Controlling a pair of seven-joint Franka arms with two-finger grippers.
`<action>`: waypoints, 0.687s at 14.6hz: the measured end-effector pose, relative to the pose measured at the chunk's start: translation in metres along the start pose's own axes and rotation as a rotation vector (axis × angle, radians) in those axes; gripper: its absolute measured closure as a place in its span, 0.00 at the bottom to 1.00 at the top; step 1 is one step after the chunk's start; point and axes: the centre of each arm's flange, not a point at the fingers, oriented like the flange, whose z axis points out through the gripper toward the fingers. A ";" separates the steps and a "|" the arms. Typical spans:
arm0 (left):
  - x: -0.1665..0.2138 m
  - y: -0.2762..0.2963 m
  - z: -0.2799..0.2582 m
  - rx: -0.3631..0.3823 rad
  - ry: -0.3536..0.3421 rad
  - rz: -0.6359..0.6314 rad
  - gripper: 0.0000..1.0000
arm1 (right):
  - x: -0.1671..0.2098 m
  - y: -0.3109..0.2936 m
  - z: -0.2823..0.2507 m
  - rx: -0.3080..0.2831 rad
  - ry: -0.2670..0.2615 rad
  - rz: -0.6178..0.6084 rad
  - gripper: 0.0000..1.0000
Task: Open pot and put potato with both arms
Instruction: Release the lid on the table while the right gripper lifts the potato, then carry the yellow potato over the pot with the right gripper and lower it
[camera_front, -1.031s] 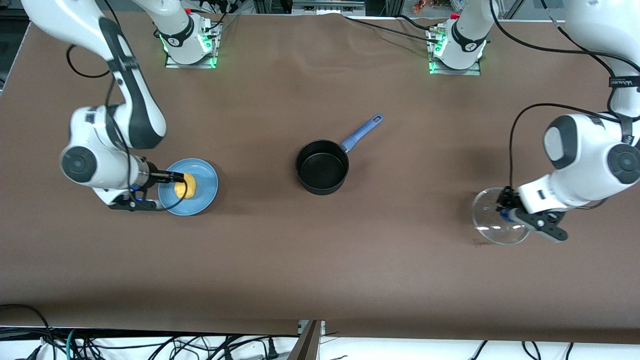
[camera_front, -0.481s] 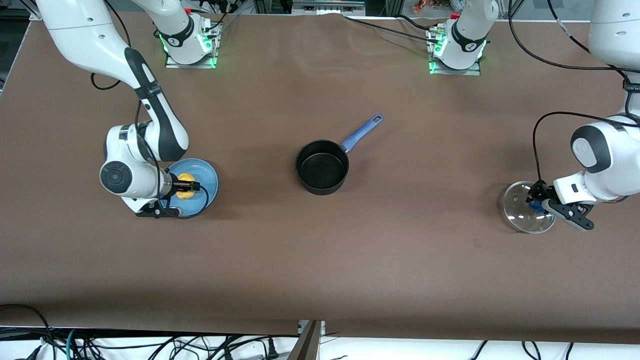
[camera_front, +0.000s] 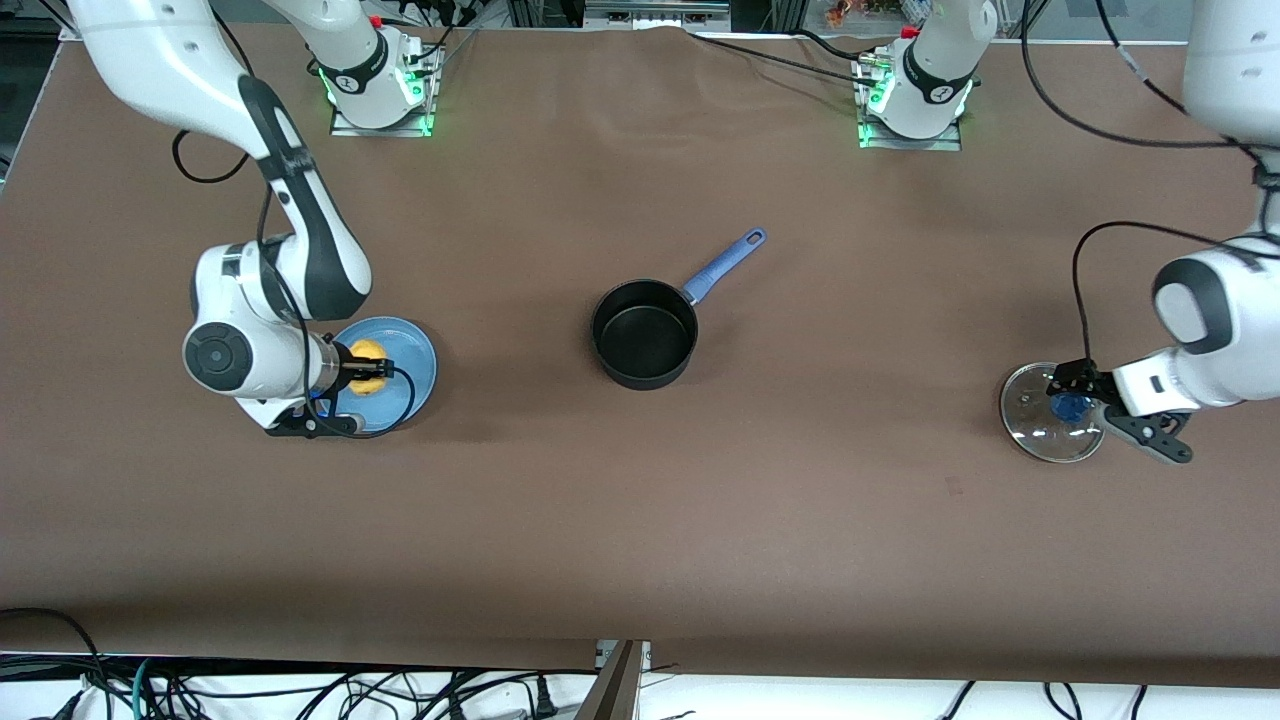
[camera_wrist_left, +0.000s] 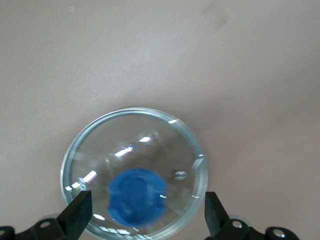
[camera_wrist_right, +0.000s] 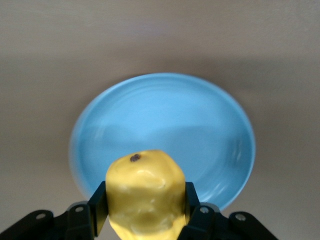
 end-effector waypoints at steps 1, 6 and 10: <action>0.011 0.017 -0.031 -0.022 -0.004 -0.038 0.00 | -0.004 -0.019 -0.021 0.033 -0.010 0.045 0.37; 0.043 0.122 -0.168 -0.003 -0.048 -0.262 0.00 | -0.037 -0.156 -0.068 0.158 -0.031 0.373 0.37; 0.038 0.175 -0.237 -0.017 -0.111 -0.455 0.00 | -0.073 -0.280 -0.046 0.182 0.009 0.509 0.37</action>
